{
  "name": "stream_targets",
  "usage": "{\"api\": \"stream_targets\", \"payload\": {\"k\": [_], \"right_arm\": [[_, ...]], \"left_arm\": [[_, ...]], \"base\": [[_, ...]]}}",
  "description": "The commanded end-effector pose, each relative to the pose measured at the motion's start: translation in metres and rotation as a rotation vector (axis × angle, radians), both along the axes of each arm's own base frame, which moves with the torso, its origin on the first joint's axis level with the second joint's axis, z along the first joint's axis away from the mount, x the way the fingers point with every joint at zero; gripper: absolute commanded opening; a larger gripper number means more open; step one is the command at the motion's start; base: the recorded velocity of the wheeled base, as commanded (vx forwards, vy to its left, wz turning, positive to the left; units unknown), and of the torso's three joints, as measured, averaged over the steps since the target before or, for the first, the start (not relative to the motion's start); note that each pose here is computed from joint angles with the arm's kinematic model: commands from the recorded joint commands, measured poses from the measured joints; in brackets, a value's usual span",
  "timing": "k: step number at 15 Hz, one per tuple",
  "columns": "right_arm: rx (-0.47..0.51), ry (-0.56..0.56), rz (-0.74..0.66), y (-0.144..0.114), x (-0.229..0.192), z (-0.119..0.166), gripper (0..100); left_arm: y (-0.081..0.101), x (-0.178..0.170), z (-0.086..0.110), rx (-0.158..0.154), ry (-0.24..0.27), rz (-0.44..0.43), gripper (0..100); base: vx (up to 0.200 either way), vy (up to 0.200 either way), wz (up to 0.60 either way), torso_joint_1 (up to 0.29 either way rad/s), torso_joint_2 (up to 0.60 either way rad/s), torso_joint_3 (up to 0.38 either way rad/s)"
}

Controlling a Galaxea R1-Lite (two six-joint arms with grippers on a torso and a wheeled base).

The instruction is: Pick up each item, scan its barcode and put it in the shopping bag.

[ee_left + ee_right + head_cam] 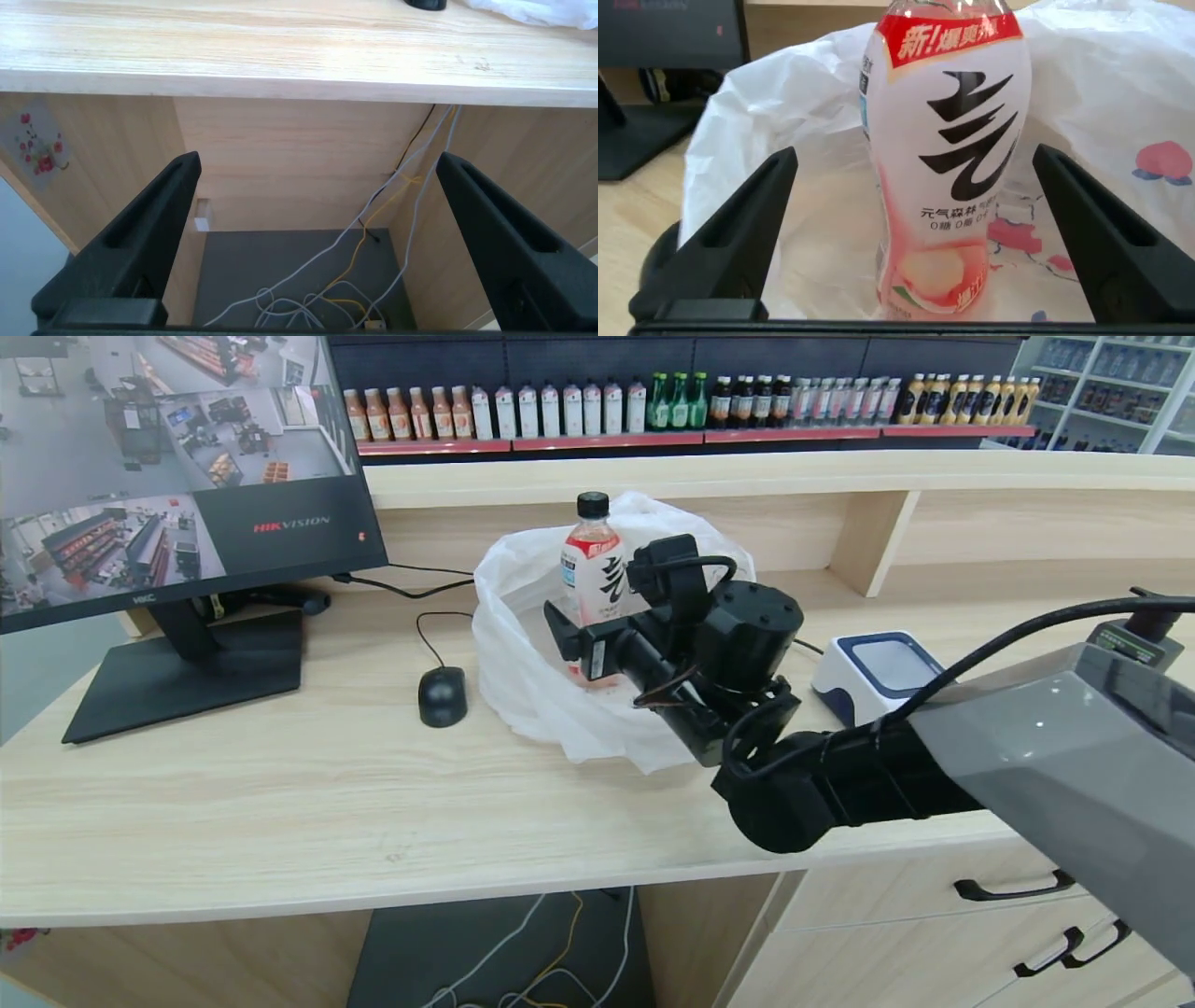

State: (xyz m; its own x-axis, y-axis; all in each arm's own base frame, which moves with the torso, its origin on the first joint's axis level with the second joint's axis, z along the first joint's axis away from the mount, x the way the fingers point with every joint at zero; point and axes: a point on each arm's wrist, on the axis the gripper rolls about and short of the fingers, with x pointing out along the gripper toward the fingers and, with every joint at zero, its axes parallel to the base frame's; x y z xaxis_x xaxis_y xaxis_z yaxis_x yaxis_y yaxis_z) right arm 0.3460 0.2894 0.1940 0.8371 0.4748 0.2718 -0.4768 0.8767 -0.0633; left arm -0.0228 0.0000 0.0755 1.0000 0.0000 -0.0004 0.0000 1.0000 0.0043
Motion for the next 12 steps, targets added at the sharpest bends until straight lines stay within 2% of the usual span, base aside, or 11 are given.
{"api": "stream_targets", "payload": {"k": [1,4,6,7,9,12], "right_arm": [[0.006,-0.009,0.033,-0.025,-0.051,0.025,100],[0.027,-0.055,0.028,-0.066,-0.095,0.019,100],[0.069,-0.048,0.055,-0.085,-0.119,-0.002,100],[0.059,-0.003,0.062,-0.093,-0.128,-0.014,100],[0.090,0.003,0.065,-0.110,-0.146,-0.006,100],[0.108,-0.002,0.059,-0.118,-0.153,-0.002,100]], "left_arm": [[0.000,0.000,0.000,0.000,0.000,-0.002,100],[0.000,0.000,0.000,0.000,0.000,0.000,100],[0.000,0.000,0.000,0.000,0.000,0.000,100],[0.000,0.000,0.000,0.000,0.000,-0.002,100],[0.000,0.000,0.000,0.000,0.000,0.000,100],[0.000,0.000,0.000,0.002,0.000,-0.002,100]], "base": [[0.000,0.000,0.00,0.000,0.00,0.000],[0.000,0.000,0.00,0.000,0.00,0.000],[0.000,0.000,0.00,0.000,0.00,0.000],[0.000,0.000,0.00,0.000,0.00,0.000],[0.000,0.000,0.00,0.000,0.00,0.000],[0.000,0.000,0.00,0.000,0.00,0.000]]}}
